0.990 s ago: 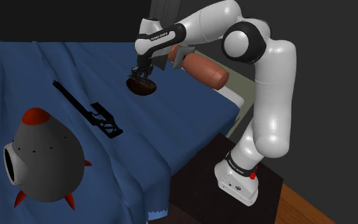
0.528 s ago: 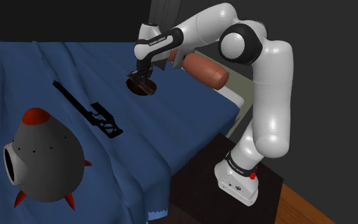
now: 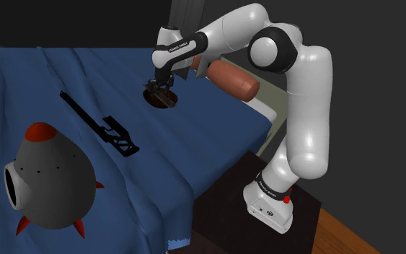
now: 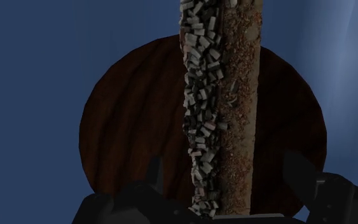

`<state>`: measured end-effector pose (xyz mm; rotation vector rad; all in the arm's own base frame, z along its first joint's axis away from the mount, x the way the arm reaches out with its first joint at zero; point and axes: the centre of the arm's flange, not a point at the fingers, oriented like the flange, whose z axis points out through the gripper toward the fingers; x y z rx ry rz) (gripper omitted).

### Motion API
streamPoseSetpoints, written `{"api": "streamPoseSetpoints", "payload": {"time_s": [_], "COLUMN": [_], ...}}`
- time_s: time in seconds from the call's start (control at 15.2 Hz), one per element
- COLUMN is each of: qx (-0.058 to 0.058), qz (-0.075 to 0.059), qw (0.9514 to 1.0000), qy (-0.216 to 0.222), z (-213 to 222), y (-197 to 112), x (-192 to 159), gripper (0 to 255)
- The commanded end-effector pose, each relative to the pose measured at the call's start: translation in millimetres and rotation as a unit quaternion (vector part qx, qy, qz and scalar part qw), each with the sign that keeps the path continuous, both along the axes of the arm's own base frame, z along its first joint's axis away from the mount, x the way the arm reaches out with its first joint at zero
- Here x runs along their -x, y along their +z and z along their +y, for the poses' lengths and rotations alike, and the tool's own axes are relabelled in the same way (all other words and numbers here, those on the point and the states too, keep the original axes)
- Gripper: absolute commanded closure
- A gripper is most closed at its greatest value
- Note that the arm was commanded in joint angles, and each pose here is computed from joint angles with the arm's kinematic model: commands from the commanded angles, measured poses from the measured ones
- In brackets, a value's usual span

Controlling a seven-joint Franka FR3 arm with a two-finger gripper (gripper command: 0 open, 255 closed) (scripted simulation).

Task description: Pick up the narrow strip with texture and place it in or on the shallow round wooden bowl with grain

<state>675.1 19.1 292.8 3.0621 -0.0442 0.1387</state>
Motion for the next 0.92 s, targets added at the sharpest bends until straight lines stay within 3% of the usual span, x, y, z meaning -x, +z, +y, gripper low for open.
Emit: {"api": "streamPoseSetpoints", "payload": {"time_s": [0.0, 0.07, 0.33, 0.86], "qx": [0.0, 0.0, 0.0, 0.0], "qz": [0.0, 0.0, 0.0, 0.0], "qw": [1.0, 1.0, 1.0, 1.0], "qy": [0.0, 0.0, 0.0, 0.0], "z": [0.0, -0.1, 3.7, 3.7], "y": [-0.1, 0.1, 49.7, 49.7], "x": [0.1, -0.2, 4.3, 4.3], "gripper": [0, 0, 0, 0]}}
